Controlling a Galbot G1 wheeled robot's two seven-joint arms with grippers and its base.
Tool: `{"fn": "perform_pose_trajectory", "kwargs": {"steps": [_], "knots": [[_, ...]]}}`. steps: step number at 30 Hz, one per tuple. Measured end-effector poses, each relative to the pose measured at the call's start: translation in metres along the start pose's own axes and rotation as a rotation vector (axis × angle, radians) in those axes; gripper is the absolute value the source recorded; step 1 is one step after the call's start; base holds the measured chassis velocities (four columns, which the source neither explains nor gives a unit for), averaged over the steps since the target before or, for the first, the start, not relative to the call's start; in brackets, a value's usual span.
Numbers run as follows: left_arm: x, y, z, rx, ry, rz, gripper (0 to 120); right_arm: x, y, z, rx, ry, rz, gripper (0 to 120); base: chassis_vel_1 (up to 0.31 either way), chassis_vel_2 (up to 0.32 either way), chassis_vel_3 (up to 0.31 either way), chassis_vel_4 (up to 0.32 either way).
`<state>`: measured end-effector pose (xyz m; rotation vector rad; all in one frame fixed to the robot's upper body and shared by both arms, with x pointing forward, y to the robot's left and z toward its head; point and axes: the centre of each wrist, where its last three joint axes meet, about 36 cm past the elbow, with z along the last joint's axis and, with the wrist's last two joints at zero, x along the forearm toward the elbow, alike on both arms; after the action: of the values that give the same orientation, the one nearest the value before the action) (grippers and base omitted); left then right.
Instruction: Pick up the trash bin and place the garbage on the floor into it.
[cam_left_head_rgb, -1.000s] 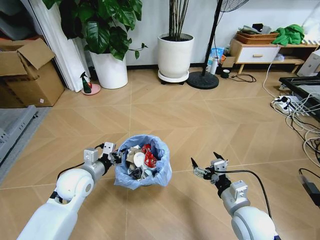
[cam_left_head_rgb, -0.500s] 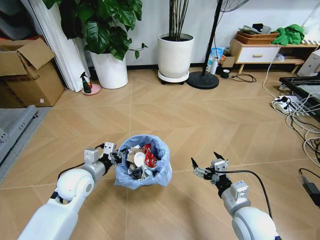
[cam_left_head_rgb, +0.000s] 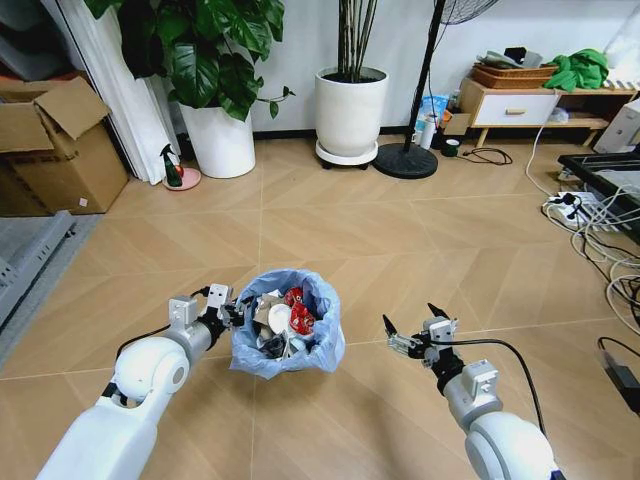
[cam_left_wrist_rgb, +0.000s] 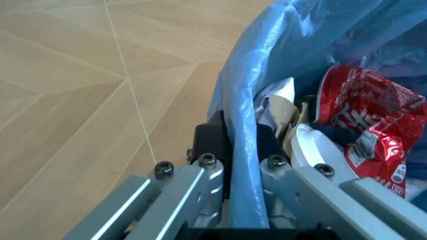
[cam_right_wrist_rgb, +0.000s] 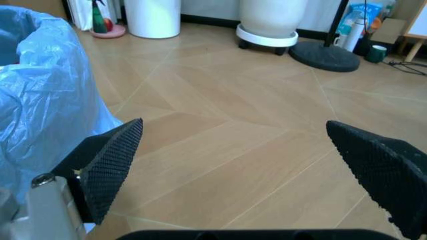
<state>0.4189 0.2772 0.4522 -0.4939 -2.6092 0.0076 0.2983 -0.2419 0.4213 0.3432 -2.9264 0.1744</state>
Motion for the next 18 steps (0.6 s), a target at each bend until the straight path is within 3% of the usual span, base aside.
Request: {"fn": "perform_pose_trajectory", "kwargs": {"steps": [18], "knots": [[0.0, 0.0001, 0.001, 0.001, 0.002, -0.001, 1, -0.0012, -0.0009, 0.001, 0.004, 0.005, -0.005, 100, -0.076, 0.062, 0.087, -0.07]]}}
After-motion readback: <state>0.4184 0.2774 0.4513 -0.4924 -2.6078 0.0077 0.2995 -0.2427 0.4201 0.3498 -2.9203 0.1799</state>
